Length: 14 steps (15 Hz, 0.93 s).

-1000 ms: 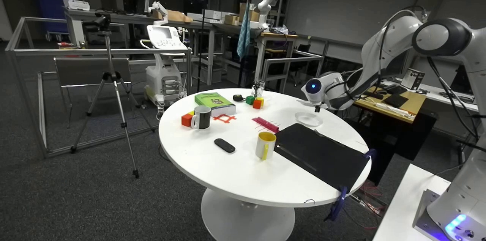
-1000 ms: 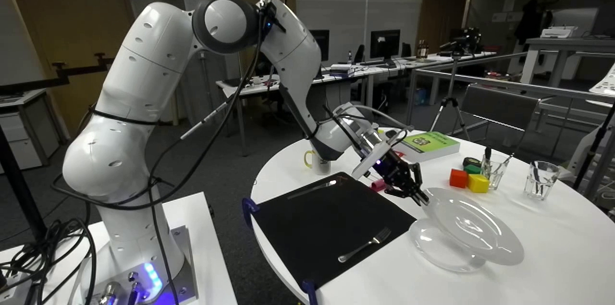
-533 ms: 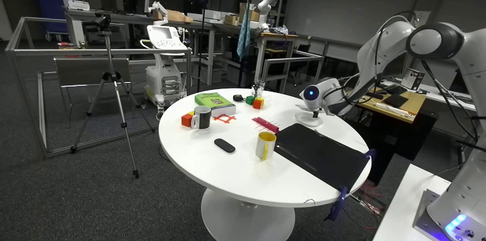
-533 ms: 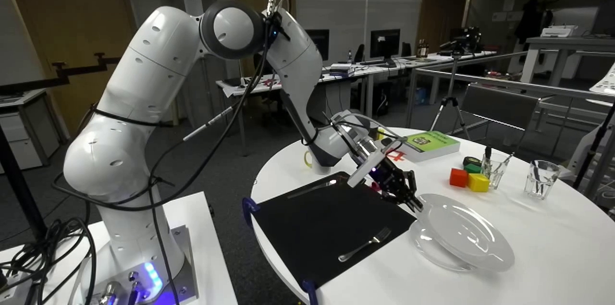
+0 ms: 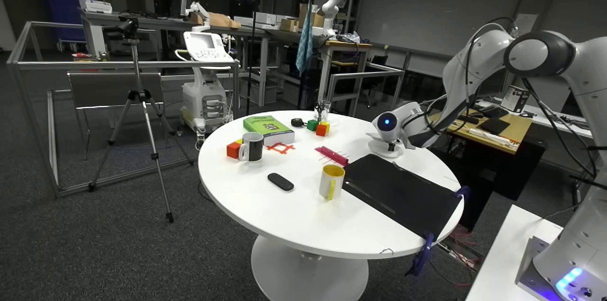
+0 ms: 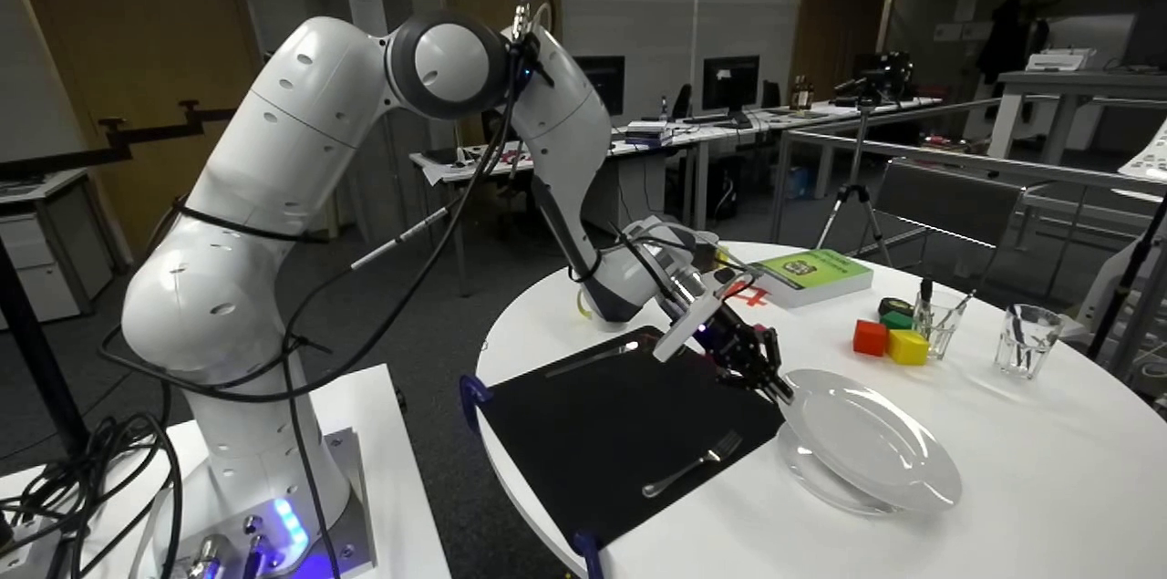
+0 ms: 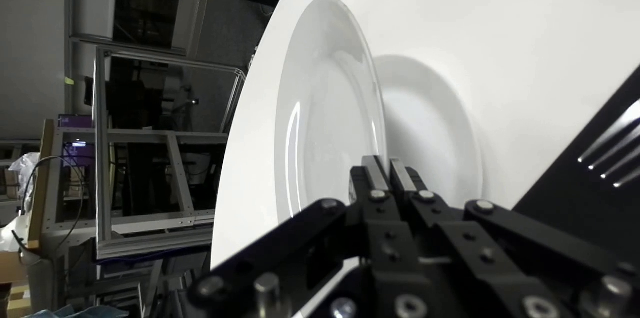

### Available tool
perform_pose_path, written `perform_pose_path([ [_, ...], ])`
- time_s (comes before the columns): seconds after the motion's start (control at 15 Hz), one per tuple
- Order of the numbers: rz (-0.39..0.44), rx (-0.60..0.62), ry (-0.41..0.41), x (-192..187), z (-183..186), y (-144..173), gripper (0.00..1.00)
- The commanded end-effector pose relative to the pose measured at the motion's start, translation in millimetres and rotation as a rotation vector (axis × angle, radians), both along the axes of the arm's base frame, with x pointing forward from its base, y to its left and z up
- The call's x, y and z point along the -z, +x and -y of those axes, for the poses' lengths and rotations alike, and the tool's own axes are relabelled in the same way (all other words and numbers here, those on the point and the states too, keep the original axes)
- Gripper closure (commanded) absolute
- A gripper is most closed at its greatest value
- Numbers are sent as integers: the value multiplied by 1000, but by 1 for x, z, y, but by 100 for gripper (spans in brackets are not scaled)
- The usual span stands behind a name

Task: Move the plate on the black placemat onto the plate on the right side of the table

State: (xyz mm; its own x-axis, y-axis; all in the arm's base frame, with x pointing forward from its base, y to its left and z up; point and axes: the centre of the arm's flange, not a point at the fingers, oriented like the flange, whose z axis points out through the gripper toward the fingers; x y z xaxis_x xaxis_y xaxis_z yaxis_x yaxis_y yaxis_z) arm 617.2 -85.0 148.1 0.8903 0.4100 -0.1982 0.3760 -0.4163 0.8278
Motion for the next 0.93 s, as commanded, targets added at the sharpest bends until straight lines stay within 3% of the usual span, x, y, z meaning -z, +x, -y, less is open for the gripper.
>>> perform_pose_path([
  [0.0, 45, 12, -61, -6, -6, 5, 99],
  [0.87, 57, 21, -140, 9, -10, 3, 99],
])
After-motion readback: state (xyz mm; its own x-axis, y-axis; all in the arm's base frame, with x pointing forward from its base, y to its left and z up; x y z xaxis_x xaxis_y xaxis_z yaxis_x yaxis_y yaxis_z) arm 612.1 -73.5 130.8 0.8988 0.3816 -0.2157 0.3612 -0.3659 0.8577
